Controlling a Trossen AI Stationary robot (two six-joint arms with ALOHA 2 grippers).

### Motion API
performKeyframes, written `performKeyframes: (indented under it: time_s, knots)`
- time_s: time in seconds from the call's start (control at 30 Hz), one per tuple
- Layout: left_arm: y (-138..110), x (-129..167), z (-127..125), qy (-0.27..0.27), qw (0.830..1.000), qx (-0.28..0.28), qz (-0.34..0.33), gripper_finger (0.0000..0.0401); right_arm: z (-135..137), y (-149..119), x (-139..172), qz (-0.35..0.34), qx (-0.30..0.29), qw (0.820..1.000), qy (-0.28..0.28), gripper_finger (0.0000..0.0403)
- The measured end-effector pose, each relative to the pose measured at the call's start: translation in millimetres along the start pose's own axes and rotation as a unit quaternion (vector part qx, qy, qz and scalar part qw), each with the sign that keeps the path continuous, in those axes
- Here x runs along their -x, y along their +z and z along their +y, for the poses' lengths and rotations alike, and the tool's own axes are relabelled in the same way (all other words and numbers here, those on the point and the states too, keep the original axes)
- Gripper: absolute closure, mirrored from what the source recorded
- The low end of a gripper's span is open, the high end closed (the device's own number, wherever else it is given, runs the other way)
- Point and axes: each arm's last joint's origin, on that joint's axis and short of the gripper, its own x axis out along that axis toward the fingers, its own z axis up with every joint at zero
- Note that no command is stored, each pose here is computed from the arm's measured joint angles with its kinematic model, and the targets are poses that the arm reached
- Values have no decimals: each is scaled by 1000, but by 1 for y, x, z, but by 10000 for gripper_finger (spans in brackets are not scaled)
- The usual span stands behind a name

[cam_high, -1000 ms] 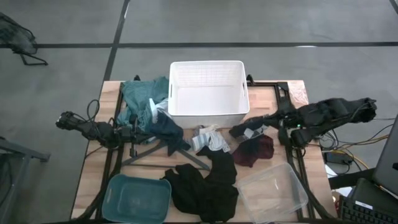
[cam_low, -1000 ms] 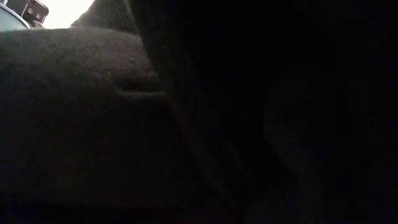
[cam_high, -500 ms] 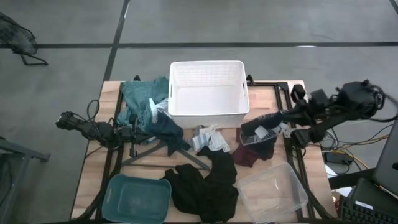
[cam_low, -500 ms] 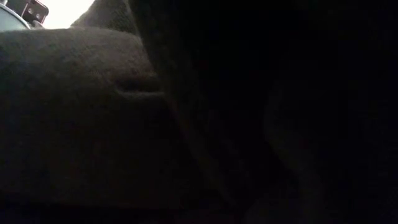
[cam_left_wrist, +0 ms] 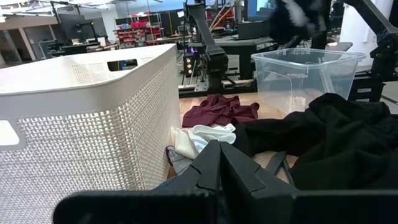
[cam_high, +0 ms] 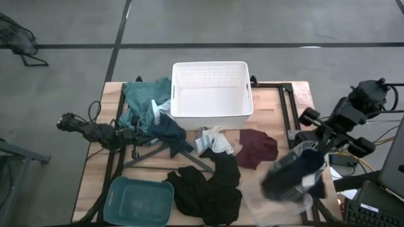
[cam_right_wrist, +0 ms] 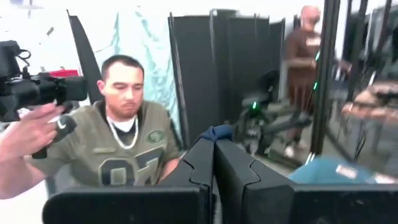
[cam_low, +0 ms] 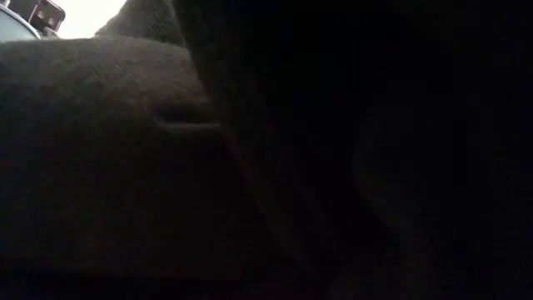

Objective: Pick & Place Cloths
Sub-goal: Put the blue boxer shorts into the transparent bin

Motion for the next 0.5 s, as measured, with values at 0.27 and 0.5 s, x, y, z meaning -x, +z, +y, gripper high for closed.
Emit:
performKeyframes:
  time_s: [0.27,0.5]
  knots:
    - [0,0,0,0,1000,0,0,389,-16,-45,-35,101,-92,991,-2,395]
    - [0,0,0,0,1000,0,0,389,-23,-99,-84,176,-173,969,32,395]
